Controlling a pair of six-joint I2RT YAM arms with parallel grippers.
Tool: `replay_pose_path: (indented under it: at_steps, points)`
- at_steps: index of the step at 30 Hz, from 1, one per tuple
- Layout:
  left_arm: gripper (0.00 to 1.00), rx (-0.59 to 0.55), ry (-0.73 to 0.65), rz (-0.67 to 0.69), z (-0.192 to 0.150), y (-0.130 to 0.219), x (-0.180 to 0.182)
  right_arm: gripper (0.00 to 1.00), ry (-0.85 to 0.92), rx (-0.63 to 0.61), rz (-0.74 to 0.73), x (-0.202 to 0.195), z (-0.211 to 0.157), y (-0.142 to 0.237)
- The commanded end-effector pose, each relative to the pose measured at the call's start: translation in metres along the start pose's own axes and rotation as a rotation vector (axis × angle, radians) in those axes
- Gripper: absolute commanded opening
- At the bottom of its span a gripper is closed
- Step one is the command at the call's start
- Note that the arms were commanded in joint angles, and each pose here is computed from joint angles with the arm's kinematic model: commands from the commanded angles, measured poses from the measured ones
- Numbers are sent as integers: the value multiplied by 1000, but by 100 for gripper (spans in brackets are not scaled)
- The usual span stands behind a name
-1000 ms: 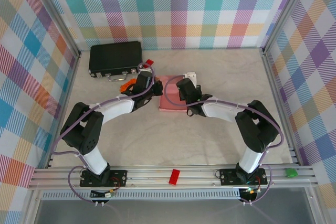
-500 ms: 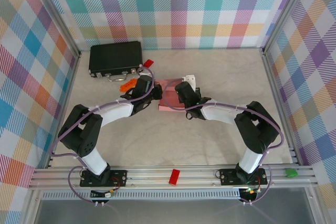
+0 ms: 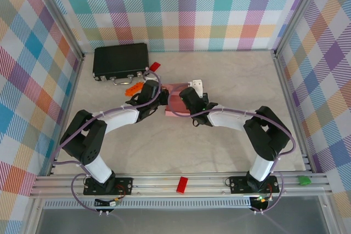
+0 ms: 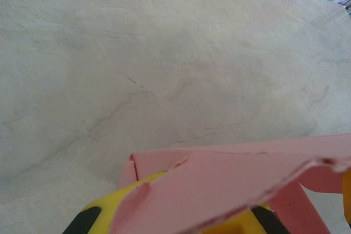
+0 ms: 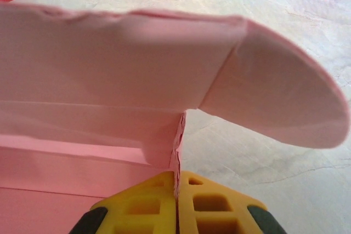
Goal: Fold the paper box
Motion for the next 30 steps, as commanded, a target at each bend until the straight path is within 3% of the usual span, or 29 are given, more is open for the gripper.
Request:
replay_pose_path:
  at_steps: [1,30]
  points:
    - [10,81,-4,-12,-26,3,-3,9,-2,7,0,9,-3,1]
    - [16,105,-14,1,-45,3,1,13,-41,45,-34,15,-9,2]
Point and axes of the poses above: each hand's point on the last joint's axis, 136 mm out from that joint toward the fingers, its own y axis back along the fingers, its own x axis along the line the jaws close on, z = x × y, the point moved 3 cm from there along y, back along the fingers, and after that the axes turned 11 degrees about -y, right-handed, at the moved point
